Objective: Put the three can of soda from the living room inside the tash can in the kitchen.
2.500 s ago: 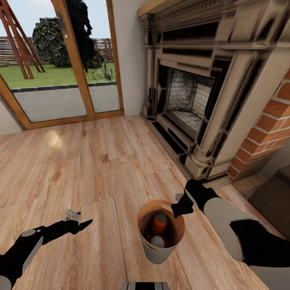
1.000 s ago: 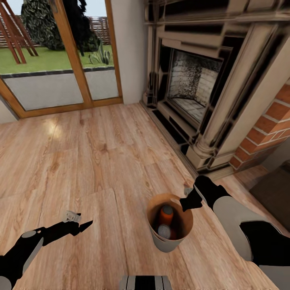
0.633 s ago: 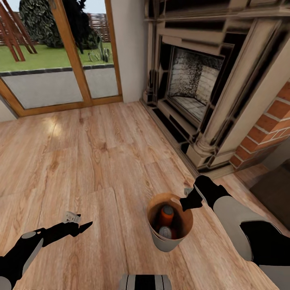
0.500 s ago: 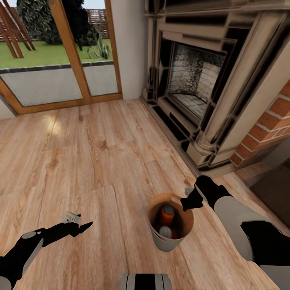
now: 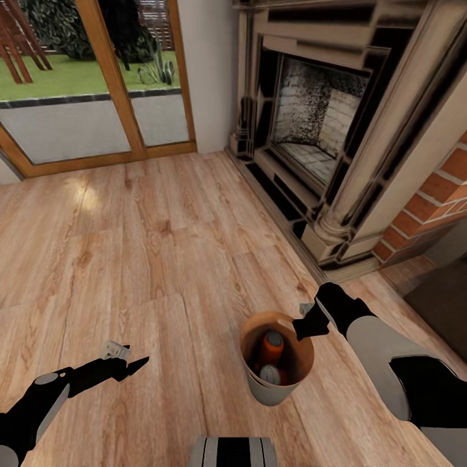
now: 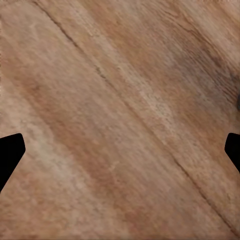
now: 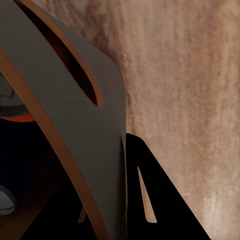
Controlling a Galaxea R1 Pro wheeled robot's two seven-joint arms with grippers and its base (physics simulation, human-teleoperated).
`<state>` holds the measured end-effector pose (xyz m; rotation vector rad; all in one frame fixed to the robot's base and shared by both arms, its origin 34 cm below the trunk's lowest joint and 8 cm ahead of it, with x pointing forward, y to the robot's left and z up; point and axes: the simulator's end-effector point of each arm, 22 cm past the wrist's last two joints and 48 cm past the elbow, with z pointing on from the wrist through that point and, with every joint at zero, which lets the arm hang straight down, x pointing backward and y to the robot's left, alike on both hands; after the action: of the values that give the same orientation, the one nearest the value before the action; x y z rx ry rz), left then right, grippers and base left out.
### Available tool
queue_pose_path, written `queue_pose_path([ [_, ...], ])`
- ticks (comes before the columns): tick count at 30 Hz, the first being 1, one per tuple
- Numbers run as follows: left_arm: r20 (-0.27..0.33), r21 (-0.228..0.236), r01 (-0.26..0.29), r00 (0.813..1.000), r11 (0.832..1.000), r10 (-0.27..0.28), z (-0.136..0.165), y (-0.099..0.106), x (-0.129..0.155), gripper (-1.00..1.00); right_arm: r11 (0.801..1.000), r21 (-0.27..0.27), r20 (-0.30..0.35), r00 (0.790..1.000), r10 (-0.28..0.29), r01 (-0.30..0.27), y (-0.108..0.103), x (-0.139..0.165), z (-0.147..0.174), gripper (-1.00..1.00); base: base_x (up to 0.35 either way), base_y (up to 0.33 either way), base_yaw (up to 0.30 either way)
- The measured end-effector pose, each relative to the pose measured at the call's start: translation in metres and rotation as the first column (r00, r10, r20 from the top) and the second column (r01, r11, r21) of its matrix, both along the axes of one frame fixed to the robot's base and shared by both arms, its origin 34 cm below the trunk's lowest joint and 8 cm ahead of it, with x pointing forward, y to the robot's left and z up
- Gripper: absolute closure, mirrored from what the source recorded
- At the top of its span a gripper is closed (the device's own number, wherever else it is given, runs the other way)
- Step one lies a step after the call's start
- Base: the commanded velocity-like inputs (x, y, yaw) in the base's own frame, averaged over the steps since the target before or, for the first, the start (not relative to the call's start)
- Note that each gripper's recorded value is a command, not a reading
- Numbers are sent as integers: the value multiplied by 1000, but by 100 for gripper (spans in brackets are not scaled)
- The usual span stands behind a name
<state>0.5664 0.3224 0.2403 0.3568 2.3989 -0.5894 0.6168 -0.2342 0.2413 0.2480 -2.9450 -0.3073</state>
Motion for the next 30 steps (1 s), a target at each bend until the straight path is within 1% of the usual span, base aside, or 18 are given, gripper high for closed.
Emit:
queue_pose_path([
  [4, 0, 0, 1, 1000, 1000, -1, 0, 0, 0, -100, 1000, 0, -1, 1000, 1, -1, 0, -1, 0, 100, 0, 0, 0],
  [8, -17, 0, 3, 1000, 1000, -3, -8, -1, -5, -100, 1000, 3, -17, 1000, -2, 2, 1, -5, -9, 100, 0, 0, 0],
  [12, -32, 0, 3, 999, 1000, -3, -16, -1, -9, -100, 1000, 5, -26, 1000, 0, 1, 0, 0, -11, 100, 0, 0, 0],
  [15, -45, 0, 4, 999, 1000, -4, -22, -1, -12, -100, 998, 37, -41, 998, -41, 43, -8, -1, -14, 100, 0, 0, 0],
  [16, -49, 0, 4, 999, 1000, -4, -24, -1, -14, -100, 998, 43, -44, 998, -45, 47, -10, -1, -15, 100, 0, 0, 0],
  [30, -48, -1, 1, 999, 1000, -1, -24, 0, -13, -100, 998, 43, -44, 998, -44, 46, -10, -1, -15, 100, 0, 0, 0],
])
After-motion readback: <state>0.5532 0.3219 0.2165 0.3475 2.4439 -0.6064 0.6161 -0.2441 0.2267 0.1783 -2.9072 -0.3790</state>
